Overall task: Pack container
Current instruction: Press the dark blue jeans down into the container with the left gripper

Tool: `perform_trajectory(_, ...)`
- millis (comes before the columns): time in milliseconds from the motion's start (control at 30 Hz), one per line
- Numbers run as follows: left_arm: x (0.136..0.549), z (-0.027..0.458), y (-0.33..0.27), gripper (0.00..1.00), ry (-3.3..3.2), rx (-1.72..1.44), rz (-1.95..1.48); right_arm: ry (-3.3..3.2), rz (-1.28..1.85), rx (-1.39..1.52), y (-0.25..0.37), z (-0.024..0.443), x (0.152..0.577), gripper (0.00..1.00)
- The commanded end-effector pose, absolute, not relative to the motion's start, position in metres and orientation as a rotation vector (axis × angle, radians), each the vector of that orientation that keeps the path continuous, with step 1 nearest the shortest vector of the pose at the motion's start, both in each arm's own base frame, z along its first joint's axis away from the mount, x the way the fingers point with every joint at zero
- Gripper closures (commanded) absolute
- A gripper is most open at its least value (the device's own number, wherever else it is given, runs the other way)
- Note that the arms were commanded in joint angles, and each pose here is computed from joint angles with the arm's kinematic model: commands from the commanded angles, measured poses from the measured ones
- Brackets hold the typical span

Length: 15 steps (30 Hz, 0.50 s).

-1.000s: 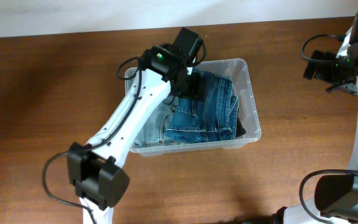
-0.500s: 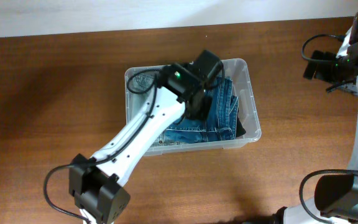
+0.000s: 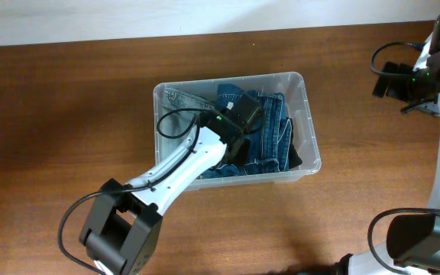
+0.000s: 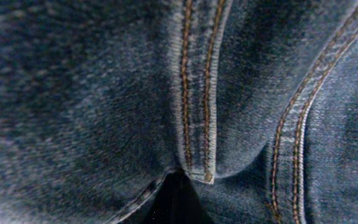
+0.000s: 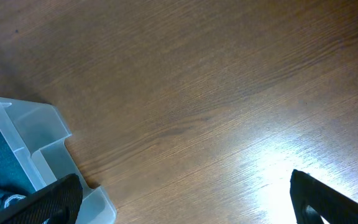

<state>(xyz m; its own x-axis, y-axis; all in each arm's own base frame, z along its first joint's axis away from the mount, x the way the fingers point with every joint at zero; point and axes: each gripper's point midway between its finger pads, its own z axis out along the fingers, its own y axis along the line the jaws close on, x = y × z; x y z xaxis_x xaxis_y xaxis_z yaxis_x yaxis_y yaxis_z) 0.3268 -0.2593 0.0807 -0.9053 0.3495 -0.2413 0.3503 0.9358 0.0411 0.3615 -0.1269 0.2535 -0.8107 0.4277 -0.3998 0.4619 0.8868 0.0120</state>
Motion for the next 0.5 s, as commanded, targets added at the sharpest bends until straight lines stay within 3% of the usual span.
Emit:
perform_trajectory(0, 0.329, 0.09, -0.262, 0.99, 2.863, 0.514, -0.011, 2.646, -0.131, 0.665, -0.129, 0.256, 0.362, 0.01)
perform_trajectory(233, 0.361, 0.197, -0.289, 0.99, 2.635, 0.482, -0.18, 2.646, -0.131, 0.666, -0.129, 0.256, 0.362, 0.01)
perform_trajectory(467, 0.383, 0.2, -0.275, 0.99, 2.56, 0.417, -0.021, 2.646, -0.131, 0.666, -0.129, 0.256, 0.362, 0.01)
